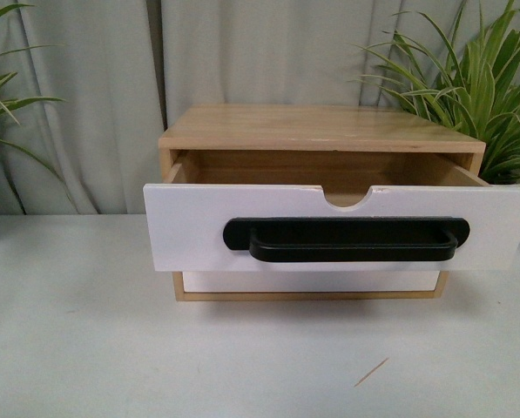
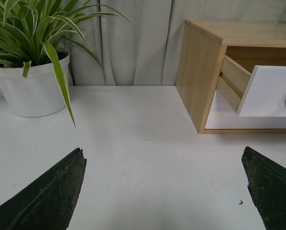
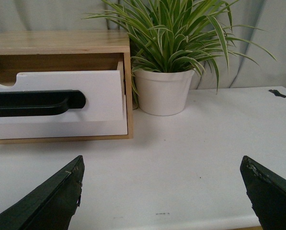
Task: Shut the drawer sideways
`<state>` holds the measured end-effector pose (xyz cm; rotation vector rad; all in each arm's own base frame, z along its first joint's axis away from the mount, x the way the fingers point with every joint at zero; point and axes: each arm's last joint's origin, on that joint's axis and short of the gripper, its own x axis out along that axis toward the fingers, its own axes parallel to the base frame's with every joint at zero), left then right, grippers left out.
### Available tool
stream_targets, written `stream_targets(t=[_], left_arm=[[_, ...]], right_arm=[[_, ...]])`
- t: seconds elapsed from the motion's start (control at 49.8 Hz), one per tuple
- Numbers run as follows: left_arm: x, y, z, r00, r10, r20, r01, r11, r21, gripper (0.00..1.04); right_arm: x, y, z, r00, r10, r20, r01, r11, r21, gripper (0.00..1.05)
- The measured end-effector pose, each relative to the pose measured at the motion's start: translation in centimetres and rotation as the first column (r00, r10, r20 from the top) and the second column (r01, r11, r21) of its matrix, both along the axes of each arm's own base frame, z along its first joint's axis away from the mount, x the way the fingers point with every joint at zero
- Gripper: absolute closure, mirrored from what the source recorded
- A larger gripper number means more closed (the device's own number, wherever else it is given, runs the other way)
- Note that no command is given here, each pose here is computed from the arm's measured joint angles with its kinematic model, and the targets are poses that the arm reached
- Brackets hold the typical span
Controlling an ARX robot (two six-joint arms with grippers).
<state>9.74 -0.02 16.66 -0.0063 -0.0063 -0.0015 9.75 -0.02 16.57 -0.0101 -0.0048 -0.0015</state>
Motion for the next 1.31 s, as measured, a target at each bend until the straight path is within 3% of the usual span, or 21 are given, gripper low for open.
stream_targets(t=[0.06, 0.1, 0.141, 0.161, 0.201, 0.261, 0.301, 0.382, 0.462, 0.562, 0.643, 0.763, 0.924, 1.305], left_arm=[[0.0, 0.0, 0.0, 1.0, 0.025, -0.01, -0.025, 1.0, -0.004, 0.06], [0.2, -0.1, -0.1, 0.976, 0.192, -0.1, -0.196, 0.98, -0.032, 0.06], [0.6, -0.4, 0.0, 0.954, 0.261, -0.148, -0.27, 0.962, -0.045, 0.06], [0.8, -0.5, 0.2, 0.929, 0.329, -0.172, -0.342, 0.938, -0.051, 0.06], [1.1, -0.9, 0.4, 0.91, 0.361, -0.203, -0.379, 0.924, -0.057, 0.06], [1.9, -1.6, 0.9, 0.883, 0.408, -0.231, -0.44, 0.892, -0.106, 0.06], [2.9, -2.4, 1.5, 0.888, 0.386, -0.25, -0.434, 0.883, -0.176, 0.06], [5.0, -4.5, 2.7, 0.925, 0.257, -0.28, -0.346, 0.874, -0.34, 0.06], [7.5, -7.1, 3.0, 0.942, 0.111, -0.316, -0.264, 0.829, -0.493, 0.06], [9.9, -10.0, 2.9, 0.936, -0.02, -0.35, -0.204, 0.782, -0.589, 0.06], [11.5, -12.4, 2.9, 0.925, -0.105, -0.366, -0.16, 0.764, -0.625, 0.06], [13.0, -15.1, 2.2, 0.898, -0.176, -0.403, -0.133, 0.765, -0.63, 0.06], [13.5, -15.8, 1.4, 0.88, -0.193, -0.435, -0.141, 0.768, -0.625, 0.06], [15.4, -17.2, 2.2, 0.875, -0.245, -0.417, -0.103, 0.748, -0.656, 0.06]], right_arm=[[0.0, 0.0, 0.0, 1.0, 0.008, -0.002, -0.008, 1.0, -0.002, 0.09], [0.1, -0.1, 0.0, 0.983, 0.134, -0.126, -0.138, 0.99, -0.018, 0.09], [0.3, -0.2, 0.0, 0.92, 0.3, -0.252, -0.307, 0.952, 0.015, 0.09], [0.4, -0.2, 0.0, 0.903, 0.332, -0.274, -0.337, 0.941, 0.03, 0.09], [0.7, -0.2, 0.1, 0.838, 0.436, -0.329, -0.434, 0.897, 0.084, 0.09], [1.4, -0.2, 0.4, 0.768, 0.537, -0.349, -0.533, 0.838, 0.117, 0.09], [2.0, -0.2, 0.6, 0.751, 0.557, -0.355, -0.565, 0.82, 0.09, 0.09], [3.5, -0.4, 0.9, 0.775, 0.499, -0.388, -0.57, 0.817, -0.089, 0.09], [4.5, -0.5, 0.5, 0.785, 0.456, -0.419, -0.583, 0.773, -0.25, 0.09], [5.4, -0.6, 0.4, 0.811, 0.418, -0.41, -0.58, 0.669, -0.465, 0.09], [6.1, -0.5, 0.3, 0.823, 0.407, -0.397, -0.568, 0.603, -0.561, 0.09], [7.2, 0.2, 0.0, 0.827, 0.406, -0.389, -0.56, 0.54, -0.628, 0.09], [8.6, 1.0, -0.1, 0.832, 0.402, -0.382, -0.55, 0.512, -0.659, 0.09], [13.1, 3.8, 1.3, 0.834, 0.424, -0.352, -0.534, 0.464, -0.706, 0.09]])
